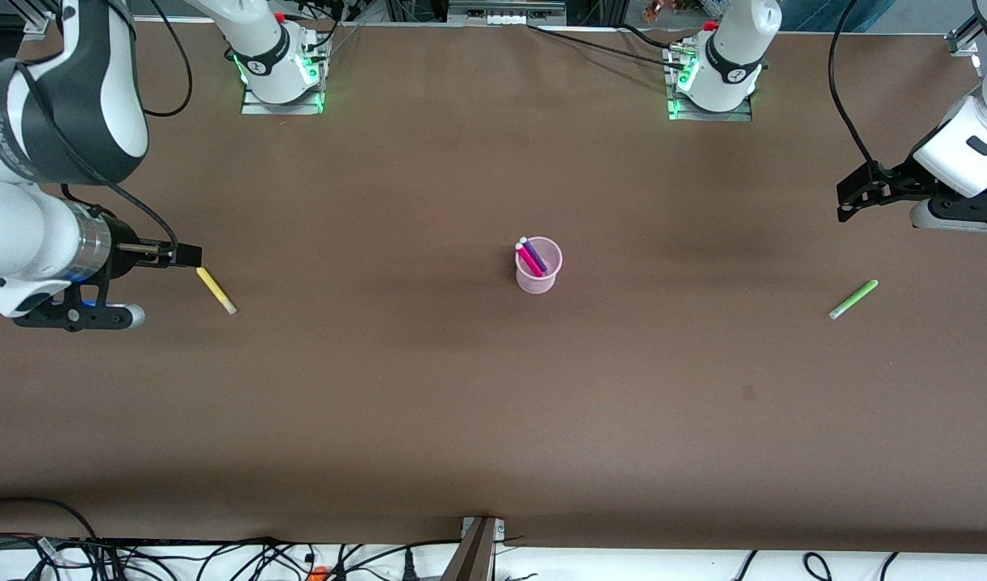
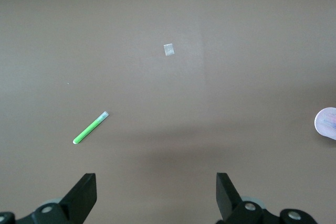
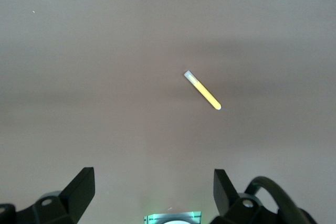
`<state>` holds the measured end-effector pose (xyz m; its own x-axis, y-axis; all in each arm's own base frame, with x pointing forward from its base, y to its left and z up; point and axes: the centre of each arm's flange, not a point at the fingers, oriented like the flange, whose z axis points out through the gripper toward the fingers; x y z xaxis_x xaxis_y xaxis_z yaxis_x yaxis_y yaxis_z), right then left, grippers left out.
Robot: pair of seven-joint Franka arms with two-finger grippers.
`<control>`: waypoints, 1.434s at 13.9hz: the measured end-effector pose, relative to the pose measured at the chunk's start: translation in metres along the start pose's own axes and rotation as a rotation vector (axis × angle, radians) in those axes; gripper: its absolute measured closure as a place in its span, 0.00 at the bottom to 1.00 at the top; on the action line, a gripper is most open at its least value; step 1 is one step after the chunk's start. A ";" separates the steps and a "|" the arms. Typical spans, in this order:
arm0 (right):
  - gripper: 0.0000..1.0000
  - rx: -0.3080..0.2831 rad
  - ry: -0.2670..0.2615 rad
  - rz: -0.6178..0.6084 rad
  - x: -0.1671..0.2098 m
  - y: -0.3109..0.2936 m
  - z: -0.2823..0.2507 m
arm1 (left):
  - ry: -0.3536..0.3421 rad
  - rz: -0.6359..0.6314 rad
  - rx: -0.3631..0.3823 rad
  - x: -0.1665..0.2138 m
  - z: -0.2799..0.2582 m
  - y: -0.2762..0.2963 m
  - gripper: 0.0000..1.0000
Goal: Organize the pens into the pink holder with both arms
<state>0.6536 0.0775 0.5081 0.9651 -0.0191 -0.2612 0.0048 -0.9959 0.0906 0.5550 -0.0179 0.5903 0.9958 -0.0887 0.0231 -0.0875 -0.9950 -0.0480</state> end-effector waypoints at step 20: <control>0.00 0.092 0.237 0.055 -0.039 0.060 -0.049 | 0.000 0.000 0.000 0.000 0.000 0.000 0.00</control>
<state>0.6291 0.0228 0.5707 0.9977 -0.0629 -0.0251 -0.0627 -0.9980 0.0075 0.5550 -0.0180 0.5903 0.9958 -0.0888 0.0230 -0.0877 -0.9950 -0.0480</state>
